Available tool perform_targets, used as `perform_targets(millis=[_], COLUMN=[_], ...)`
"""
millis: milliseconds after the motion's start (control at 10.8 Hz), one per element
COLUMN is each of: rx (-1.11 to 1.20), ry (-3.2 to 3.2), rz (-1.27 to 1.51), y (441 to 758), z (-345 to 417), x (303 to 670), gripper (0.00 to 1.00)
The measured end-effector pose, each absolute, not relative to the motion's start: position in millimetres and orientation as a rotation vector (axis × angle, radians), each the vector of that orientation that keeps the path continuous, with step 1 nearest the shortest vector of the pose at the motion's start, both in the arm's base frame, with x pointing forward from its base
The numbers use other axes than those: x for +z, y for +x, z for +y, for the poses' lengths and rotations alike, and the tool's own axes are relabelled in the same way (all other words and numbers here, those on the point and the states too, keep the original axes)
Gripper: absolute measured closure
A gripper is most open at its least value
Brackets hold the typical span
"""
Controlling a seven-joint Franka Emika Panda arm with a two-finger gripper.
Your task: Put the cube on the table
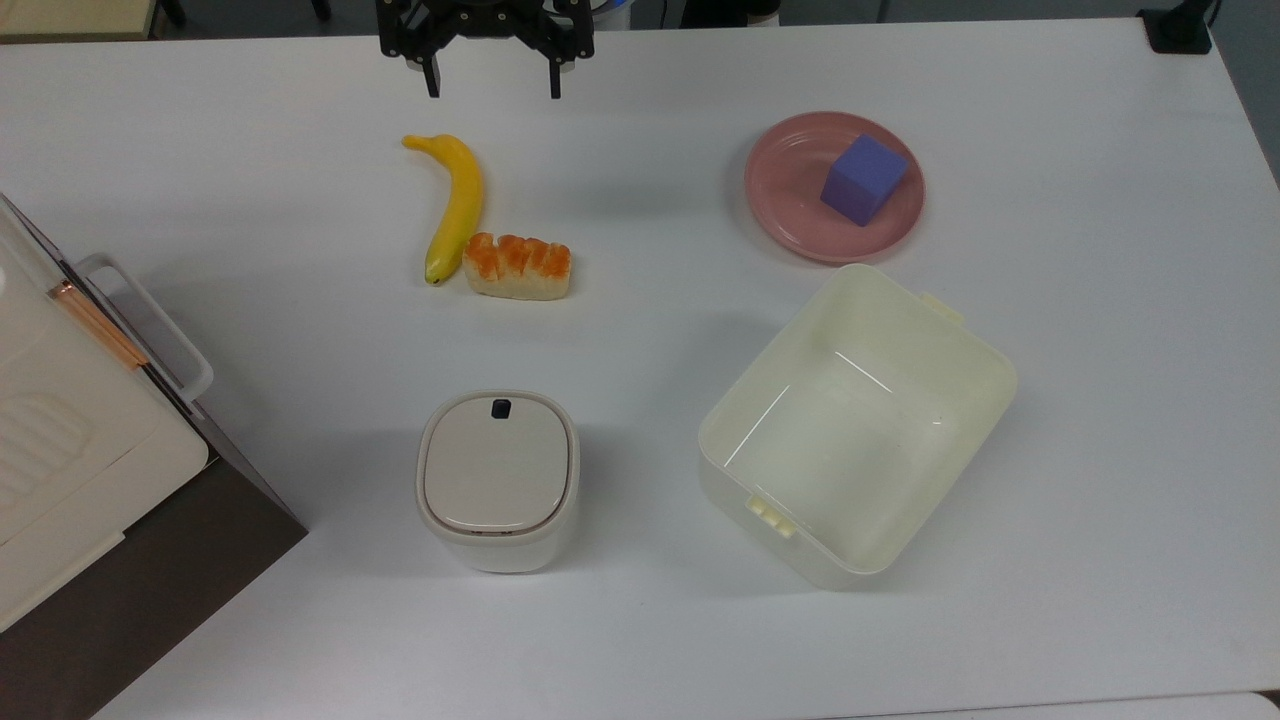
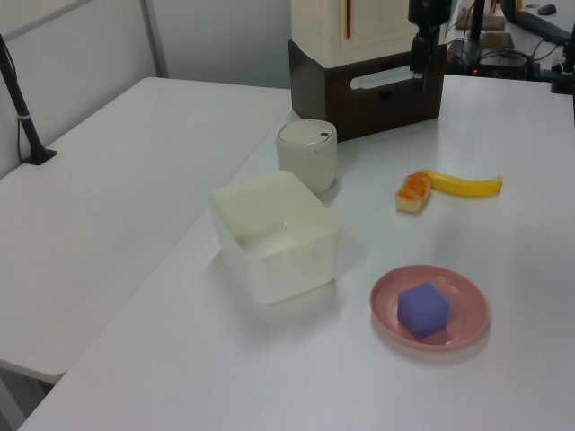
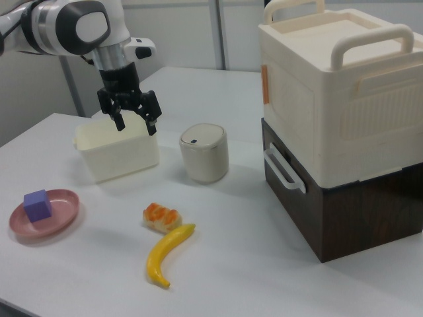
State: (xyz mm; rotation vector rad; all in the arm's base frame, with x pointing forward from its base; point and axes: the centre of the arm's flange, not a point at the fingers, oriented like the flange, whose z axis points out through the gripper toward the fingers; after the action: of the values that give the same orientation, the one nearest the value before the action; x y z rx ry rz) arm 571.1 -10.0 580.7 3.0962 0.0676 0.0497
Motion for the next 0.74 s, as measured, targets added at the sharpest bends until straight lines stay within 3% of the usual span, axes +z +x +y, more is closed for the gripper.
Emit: perform_targets(millis=[277, 739], rx=[0.032, 0.019], ry=[3.094, 3.072], rz=[0.111, 0.38], y=[573.8, 567.3], z=[3.7, 103.8], x=[574.1, 566.8], gripper=[0.0, 0.0])
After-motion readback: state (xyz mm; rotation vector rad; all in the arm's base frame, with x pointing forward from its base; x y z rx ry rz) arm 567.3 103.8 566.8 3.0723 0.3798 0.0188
